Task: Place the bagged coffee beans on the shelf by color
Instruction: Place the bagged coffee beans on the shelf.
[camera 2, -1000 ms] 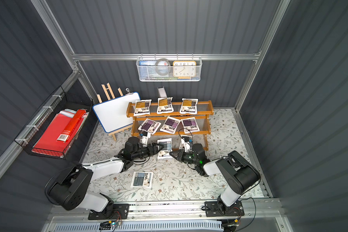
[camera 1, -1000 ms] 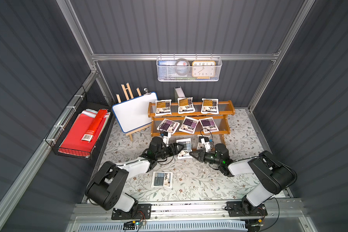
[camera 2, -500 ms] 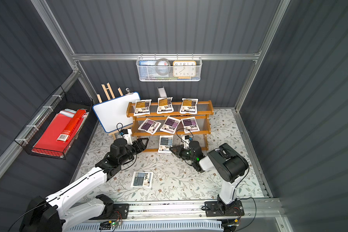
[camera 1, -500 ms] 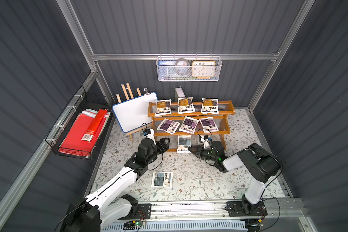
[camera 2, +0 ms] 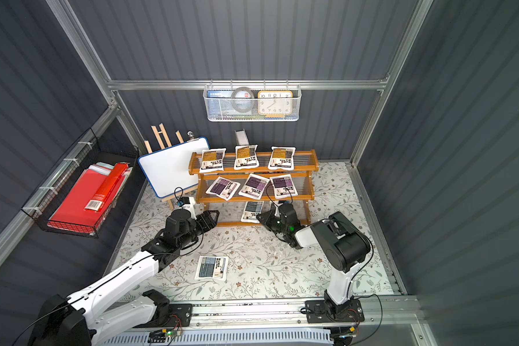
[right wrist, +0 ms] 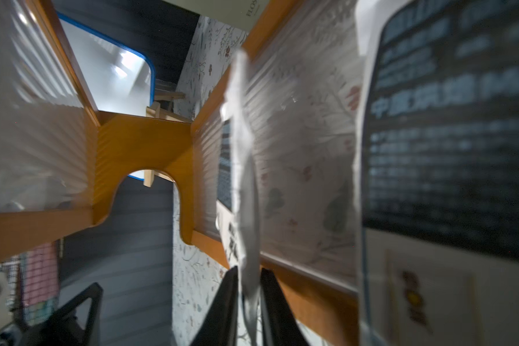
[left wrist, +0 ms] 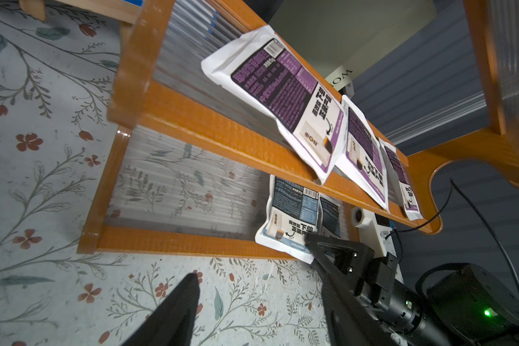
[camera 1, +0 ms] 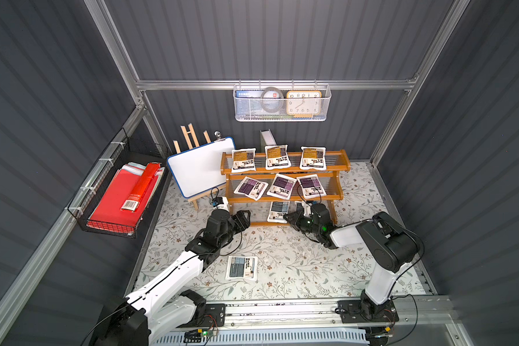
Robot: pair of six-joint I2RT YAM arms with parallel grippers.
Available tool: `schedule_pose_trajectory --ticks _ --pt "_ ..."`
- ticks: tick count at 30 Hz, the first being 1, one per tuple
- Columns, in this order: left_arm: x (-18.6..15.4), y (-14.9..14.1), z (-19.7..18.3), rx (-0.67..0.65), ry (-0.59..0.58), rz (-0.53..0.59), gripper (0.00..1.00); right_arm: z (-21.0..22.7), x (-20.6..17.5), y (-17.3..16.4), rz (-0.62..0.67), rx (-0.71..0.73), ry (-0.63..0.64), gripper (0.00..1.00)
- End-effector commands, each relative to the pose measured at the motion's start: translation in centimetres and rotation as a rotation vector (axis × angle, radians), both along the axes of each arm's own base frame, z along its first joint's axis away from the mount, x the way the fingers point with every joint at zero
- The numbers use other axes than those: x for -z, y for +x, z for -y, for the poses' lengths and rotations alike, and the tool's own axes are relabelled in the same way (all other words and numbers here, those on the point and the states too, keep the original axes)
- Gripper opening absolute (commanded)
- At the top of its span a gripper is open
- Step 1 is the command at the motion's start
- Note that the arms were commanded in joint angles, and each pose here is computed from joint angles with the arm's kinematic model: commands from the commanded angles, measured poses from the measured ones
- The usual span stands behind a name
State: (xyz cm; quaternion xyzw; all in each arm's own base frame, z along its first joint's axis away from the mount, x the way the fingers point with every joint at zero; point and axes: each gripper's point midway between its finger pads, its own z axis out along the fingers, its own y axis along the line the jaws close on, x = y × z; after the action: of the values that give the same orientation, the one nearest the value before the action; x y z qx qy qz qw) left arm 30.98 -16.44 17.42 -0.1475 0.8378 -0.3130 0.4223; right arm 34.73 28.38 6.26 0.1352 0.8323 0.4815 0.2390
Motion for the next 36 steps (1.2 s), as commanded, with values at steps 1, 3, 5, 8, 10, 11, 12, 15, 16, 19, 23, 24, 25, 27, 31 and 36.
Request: schedule_pose_trajectory --ticks 1,3,5,8,10,11,12,15,16,19,23,24,25,27,31,36 --pt "1.3 -0.8 -0.9 -0.013 0.028 -0.038 0.71 1.4 -0.7 0.7 0.028 0.062 -0.066 0.38" --pt "1.7 -1.1 -1.0 -0.004 0.044 -0.049 0.72 2.6 -1.0 0.9 0.050 0.108 -0.116 0.48" --pt "2.0 -1.3 -1.1 0.000 0.061 -0.055 0.73 3.2 -1.9 0.6 0.073 0.113 -0.156 0.53" --pt "1.9 -1.3 -1.5 -0.005 0.093 -0.051 0.73 4.1 -2.3 -0.4 0.086 0.094 -0.226 0.54" --pt "1.4 -0.9 -1.9 -0.031 0.109 -0.036 0.73 4.3 -2.4 -1.5 0.093 0.044 -0.293 0.54" --pt "1.7 -0.9 -2.2 -0.042 0.126 -0.050 0.73 3.9 -2.5 -2.3 0.112 -0.009 -0.346 0.53" --pt "1.6 -0.8 -2.3 -0.048 0.128 -0.048 0.73 3.2 -2.6 -3.2 0.135 -0.071 -0.390 0.53" --pt "3.8 -1.4 -4.2 -0.153 0.165 -0.151 0.73 -0.7 -3.2 -7.2 0.232 -0.327 -0.497 0.51" --pt "4.7 -1.7 -5.1 -0.202 0.180 -0.188 0.73 -2.4 -3.4 -8.8 0.268 -0.419 -0.521 0.51" --pt "6.3 -1.9 -6.4 -0.281 0.214 -0.244 0.73 -5.9 -3.0 -12.9 0.337 -0.614 -0.614 0.51" --pt "6.8 -1.7 -6.9 -0.327 0.229 -0.269 0.73 -8.7 -2.8 -15.7 0.413 -0.746 -0.640 0.51" --pt "6.7 -1.7 -7.0 -0.338 0.226 -0.268 0.73 -9.2 -2.8 -16.2 0.425 -0.771 -0.630 0.51" --pt "6.7 -1.8 -7.3 -0.354 0.225 -0.267 0.73 -9.8 -2.8 -16.8 0.440 -0.806 -0.623 0.50" --pt "6.7 -2.0 -7.8 -0.384 0.221 -0.271 0.73 -11.0 -2.3 -18.0 0.459 -0.885 -0.621 0.50" --pt "6.9 -2.7 -8.7 -0.427 0.230 -0.291 0.74 -13.0 -0.6 -20.0 0.468 -1.031 -0.662 0.48" --pt "7.5 -3.6 -9.8 -0.475 0.256 -0.330 0.75 -14.2 1.2 -21.4 0.474 -1.120 -0.701 0.48"
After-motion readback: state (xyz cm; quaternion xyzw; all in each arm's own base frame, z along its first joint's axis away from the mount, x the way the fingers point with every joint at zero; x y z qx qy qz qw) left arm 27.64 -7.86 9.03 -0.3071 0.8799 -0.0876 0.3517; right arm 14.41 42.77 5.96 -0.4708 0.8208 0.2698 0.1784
